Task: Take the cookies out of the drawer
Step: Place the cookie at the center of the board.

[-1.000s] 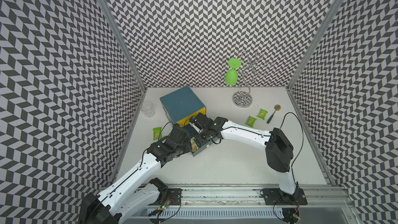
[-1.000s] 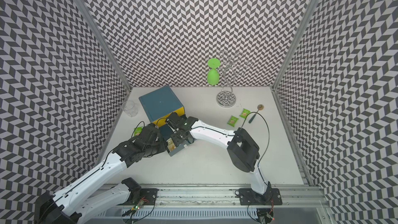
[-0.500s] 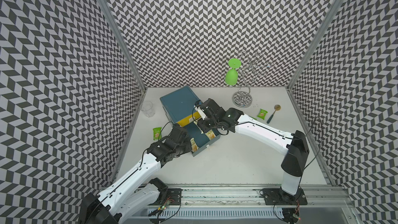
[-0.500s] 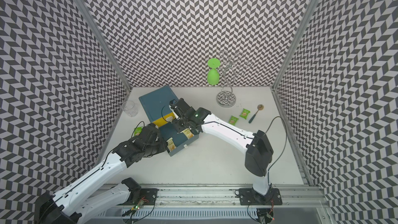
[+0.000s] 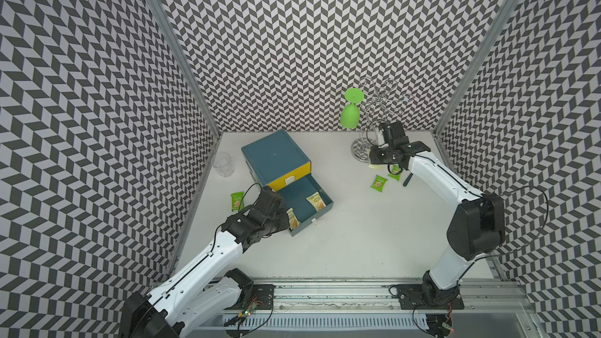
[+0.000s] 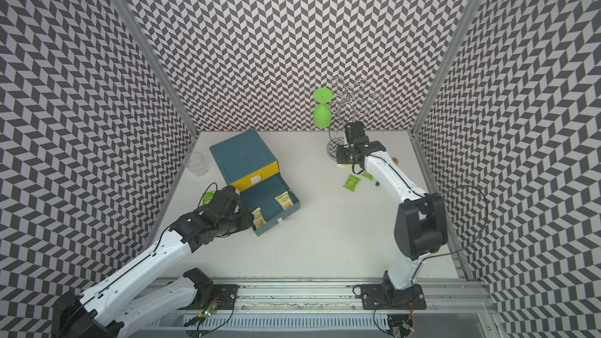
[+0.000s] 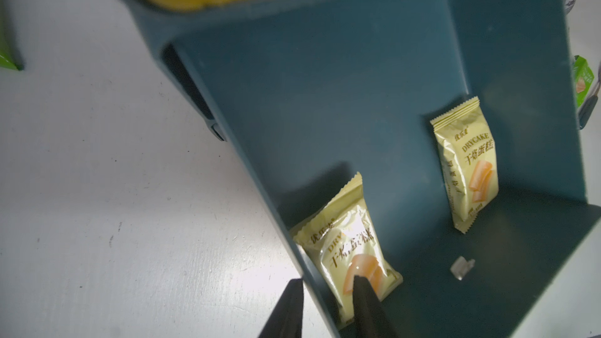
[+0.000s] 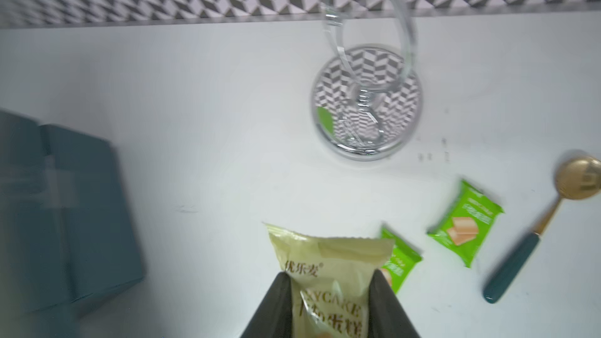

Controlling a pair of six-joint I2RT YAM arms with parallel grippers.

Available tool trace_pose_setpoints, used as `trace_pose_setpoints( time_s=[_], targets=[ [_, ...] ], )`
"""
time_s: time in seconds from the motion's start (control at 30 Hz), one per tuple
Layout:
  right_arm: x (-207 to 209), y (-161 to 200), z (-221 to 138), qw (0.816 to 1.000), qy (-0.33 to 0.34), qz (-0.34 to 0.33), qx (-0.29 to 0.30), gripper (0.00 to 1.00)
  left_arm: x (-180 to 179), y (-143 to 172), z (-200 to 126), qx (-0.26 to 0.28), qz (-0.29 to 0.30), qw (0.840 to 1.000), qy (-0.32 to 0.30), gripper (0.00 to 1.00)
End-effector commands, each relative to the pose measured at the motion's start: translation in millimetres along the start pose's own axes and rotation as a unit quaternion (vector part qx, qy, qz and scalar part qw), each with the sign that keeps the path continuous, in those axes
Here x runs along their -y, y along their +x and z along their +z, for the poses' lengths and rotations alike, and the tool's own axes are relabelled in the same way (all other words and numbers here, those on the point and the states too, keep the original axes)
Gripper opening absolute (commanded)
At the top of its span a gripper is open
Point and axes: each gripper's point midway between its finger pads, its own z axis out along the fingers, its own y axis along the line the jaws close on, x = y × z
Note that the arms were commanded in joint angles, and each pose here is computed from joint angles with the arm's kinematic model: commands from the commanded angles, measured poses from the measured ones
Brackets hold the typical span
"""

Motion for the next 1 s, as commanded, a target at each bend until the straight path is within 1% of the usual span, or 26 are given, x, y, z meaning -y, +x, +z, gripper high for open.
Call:
trace_pose_setpoints(
  time_s=[0.0,0.03,0.13,0.3,0.37,0.4,0.43,0.47,0.57,0.6,0.63,0.73,0.8,0.83,0.9,0.97],
  targets=[
    [46.9,8.9,27.8,0.999,0.024,0.049,-0.003,0.35,9.0,-7.9,-3.3,0.009,0.008,1.0,0.02,0.3],
    [63.3,17.4,35.2,0.997,0.033,0.064,-0.01,0.35,9.1,-7.8,-3.1,0.008,0.008,1.0,0.021,0.3],
    [89.5,42.7,50.2,0.995,0.049,0.087,-0.028,0.35,10.0,-7.8,-1.9,0.005,0.011,1.0,0.023,0.3],
    [93.7,91.0,70.0,0.992,0.047,0.09,-0.074,0.35,11.2,-7.9,-0.7,0.002,0.015,1.0,0.026,0.3],
    [98.5,105.7,75.3,0.99,0.056,0.093,-0.085,0.36,11.9,-8.4,-0.8,0.002,0.016,0.999,0.028,0.3],
    [99.6,108.7,76.4,0.99,0.057,0.093,-0.087,0.38,11.7,-7.9,0.1,0.001,0.016,0.999,0.028,0.3],
    [98.9,107.8,75.6,0.99,0.054,0.094,-0.085,0.41,11.4,-8.0,0.6,0.001,0.016,0.999,0.027,0.3],
    [100.0,102.7,72.0,0.991,0.057,0.098,-0.077,0.47,11.4,-8.0,0.9,0.0,0.017,1.0,0.027,0.3],
    [93.3,72.1,50.7,0.994,0.045,0.099,-0.033,0.61,11.1,-8.0,0.8,0.0,0.017,1.0,0.026,0.3],
    [86.9,60.4,40.0,0.995,0.034,0.095,-0.017,0.64,11.1,-7.9,0.7,0.0,0.016,1.0,0.026,0.3],
    [77.5,50.9,30.8,0.996,0.019,0.086,-0.004,0.66,11.2,-8.1,0.5,0.001,0.016,1.0,0.027,0.3],
    [25.0,26.2,-6.4,0.998,-0.043,0.028,0.031,0.69,10.9,-8.6,-0.3,0.002,0.014,1.0,0.027,0.3],
    [-29.0,22.4,-31.4,0.994,-0.094,-0.033,0.042,0.69,10.6,-8.7,-0.2,0.004,0.013,1.0,0.028,0.3],
    [-51.1,25.2,-40.3,0.992,-0.108,-0.053,0.039,0.69,10.6,-8.8,0.0,0.004,0.013,1.0,0.027,0.3],
    [-109.6,41.6,-61.1,0.98,-0.157,-0.116,0.024,0.69,9.8,-8.5,0.4,0.002,0.012,1.0,0.025,0.3],
    [-152.3,58.9,-77.8,0.972,-0.179,-0.154,0.021,0.69,9.9,-9.1,0.3,0.004,0.012,1.0,0.025,0.3]
  ],
)
